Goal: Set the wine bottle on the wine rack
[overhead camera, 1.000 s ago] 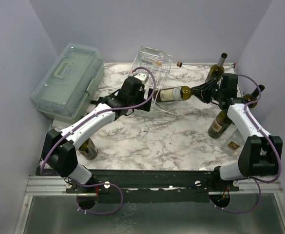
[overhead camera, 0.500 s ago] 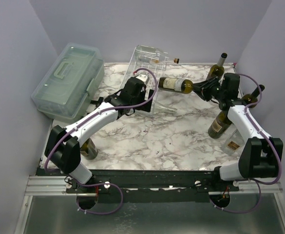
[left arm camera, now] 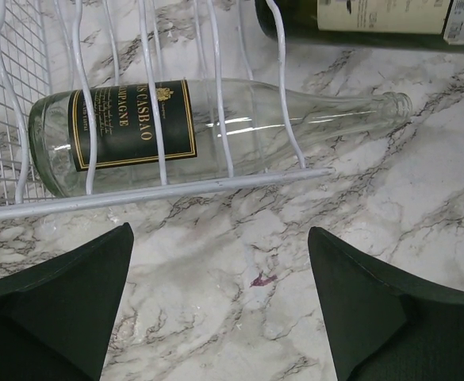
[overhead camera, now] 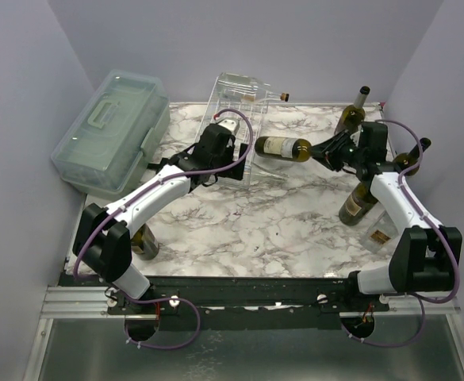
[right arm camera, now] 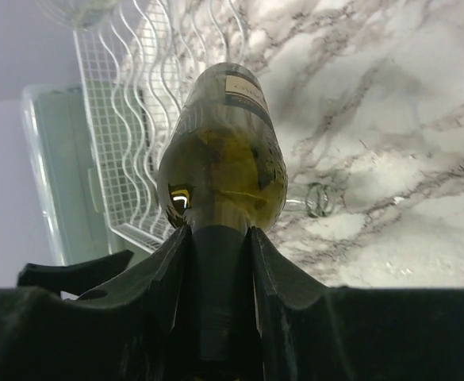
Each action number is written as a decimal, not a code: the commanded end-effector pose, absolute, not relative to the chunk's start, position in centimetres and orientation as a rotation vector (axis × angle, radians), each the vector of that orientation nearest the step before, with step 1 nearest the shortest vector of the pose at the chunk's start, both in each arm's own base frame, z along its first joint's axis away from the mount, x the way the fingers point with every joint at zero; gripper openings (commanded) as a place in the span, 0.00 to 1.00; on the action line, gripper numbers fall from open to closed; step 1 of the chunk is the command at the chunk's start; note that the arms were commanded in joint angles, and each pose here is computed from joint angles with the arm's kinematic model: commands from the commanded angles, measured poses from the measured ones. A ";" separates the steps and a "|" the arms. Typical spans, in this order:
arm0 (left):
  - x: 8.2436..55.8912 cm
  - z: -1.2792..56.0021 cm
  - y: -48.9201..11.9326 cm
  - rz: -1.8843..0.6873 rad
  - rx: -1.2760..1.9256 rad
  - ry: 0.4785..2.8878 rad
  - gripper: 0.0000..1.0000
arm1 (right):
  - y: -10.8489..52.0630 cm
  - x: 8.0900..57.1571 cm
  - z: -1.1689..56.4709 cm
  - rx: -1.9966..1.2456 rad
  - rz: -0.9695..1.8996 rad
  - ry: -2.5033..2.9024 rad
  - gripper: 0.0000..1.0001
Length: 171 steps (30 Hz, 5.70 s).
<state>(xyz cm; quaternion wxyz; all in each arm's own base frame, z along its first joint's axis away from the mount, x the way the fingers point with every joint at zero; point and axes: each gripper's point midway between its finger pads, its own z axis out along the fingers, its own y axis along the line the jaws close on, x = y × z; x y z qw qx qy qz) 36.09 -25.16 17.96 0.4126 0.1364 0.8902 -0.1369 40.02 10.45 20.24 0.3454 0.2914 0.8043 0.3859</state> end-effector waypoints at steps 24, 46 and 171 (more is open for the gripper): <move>36.9 22.9 -22.2 -0.257 0.259 2.096 0.95 | 10.4 41.3 32.2 0.494 1.015 1.952 0.01; 36.2 26.6 -19.9 -0.214 0.209 1.987 0.97 | 19.3 46.9 35.9 0.321 1.470 1.875 0.01; 36.5 26.3 -20.2 -0.298 0.181 1.997 0.96 | 18.5 55.0 14.9 0.619 0.994 2.196 0.94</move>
